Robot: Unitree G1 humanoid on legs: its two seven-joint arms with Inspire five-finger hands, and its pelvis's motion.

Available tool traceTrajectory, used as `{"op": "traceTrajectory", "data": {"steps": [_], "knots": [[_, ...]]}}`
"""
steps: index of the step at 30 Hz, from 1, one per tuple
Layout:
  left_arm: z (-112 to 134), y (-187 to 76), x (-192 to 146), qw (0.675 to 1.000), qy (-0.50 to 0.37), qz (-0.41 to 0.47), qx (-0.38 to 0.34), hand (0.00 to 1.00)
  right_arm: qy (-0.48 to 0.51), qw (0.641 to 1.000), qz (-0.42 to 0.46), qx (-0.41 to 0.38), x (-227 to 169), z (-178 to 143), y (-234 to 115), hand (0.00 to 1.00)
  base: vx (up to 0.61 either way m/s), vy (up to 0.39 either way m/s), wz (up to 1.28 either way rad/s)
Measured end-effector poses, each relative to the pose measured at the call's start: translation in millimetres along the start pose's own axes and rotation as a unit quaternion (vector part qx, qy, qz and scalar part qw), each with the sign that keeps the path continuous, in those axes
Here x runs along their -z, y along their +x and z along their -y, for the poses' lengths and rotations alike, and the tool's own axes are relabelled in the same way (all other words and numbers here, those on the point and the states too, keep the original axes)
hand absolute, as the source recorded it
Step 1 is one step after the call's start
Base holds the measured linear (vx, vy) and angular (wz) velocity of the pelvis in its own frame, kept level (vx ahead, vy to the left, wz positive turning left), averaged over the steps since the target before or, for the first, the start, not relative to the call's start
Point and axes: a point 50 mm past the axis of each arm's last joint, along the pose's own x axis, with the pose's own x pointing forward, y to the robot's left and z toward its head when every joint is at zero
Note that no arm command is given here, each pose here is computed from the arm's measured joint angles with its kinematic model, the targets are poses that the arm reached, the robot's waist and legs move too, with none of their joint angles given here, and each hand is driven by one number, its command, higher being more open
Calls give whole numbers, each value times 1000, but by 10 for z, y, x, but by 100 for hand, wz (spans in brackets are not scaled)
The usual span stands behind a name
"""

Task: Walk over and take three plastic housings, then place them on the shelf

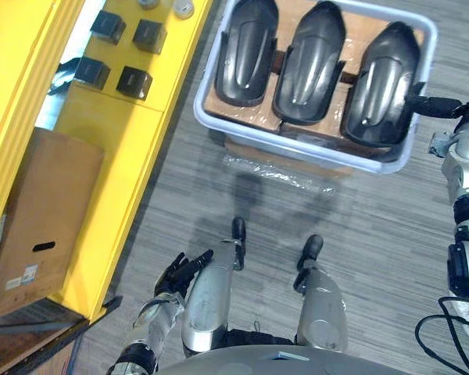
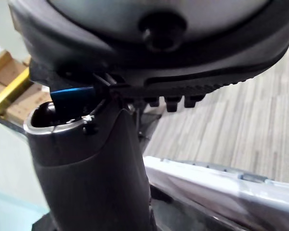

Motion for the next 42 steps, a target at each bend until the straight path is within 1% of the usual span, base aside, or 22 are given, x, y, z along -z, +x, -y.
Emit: {"op": "traceTrajectory", "data": {"steps": [3,7,8,11,14,15,18,24,25,27,29,32,33,35,39,41,42], "knots": [[42,11,5,1000,0,-1,6,100,-24,1000,-18,10,-8,80,40,100,-39,18,20],[110,26,10,1000,-10,-2,17,100,-32,999,-20,22,-182,193,114,100,-27,-2,12],[111,26,13,1000,-12,-2,18,100,-36,999,-22,18,-197,182,121,0,-18,-6,5],[128,28,9,1000,-11,-1,26,100,-49,998,-43,9,-168,229,136,0,1,-12,12],[133,28,10,1000,-14,0,28,100,-66,996,-55,25,-202,404,166,0,-9,-7,10],[131,29,22,1000,-16,-1,26,100,-90,993,-64,39,-177,537,172,0,-17,-3,5],[94,24,67,1000,-20,-9,18,100,-98,991,-77,40,-144,591,171,0,-6,-2,1],[93,21,110,1000,-16,-17,17,100,-104,988,-115,25,36,560,138,0,0,-1,-1],[87,20,122,1000,-15,-19,15,100,-82,990,-115,22,32,550,139,0,1,-5,-7],[86,19,127,1000,-13,-19,14,100,-72,990,-119,22,43,542,136,0,7,-6,-6],[67,11,149,1000,-14,-22,7,100,-69,988,-138,20,177,503,102,0,26,-8,-8],[18,-19,195,1000,-16,-22,-4,100,-50,987,-149,14,280,385,68,0,33,-5,-11],[2,-35,203,1000,-19,-18,-6,100,-26,987,-158,20,356,346,42,0,40,-6,-8],[-17,-68,222,1000,-22,-11,-5,100,-13,987,-159,31,420,340,19,0,62,-12,-3],[-57,-152,285,999,-33,-3,-6,100,6,991,-127,50,458,334,-24,0,96,-26,-2],[-55,-206,280,999,-45,16,-3,100,25,997,-46,55,299,279,-64,0,136,-50,-1],[-43,-215,263,998,-51,24,-1,100,26,998,-25,57,252,263,-78,0,103,-48,0]]}}
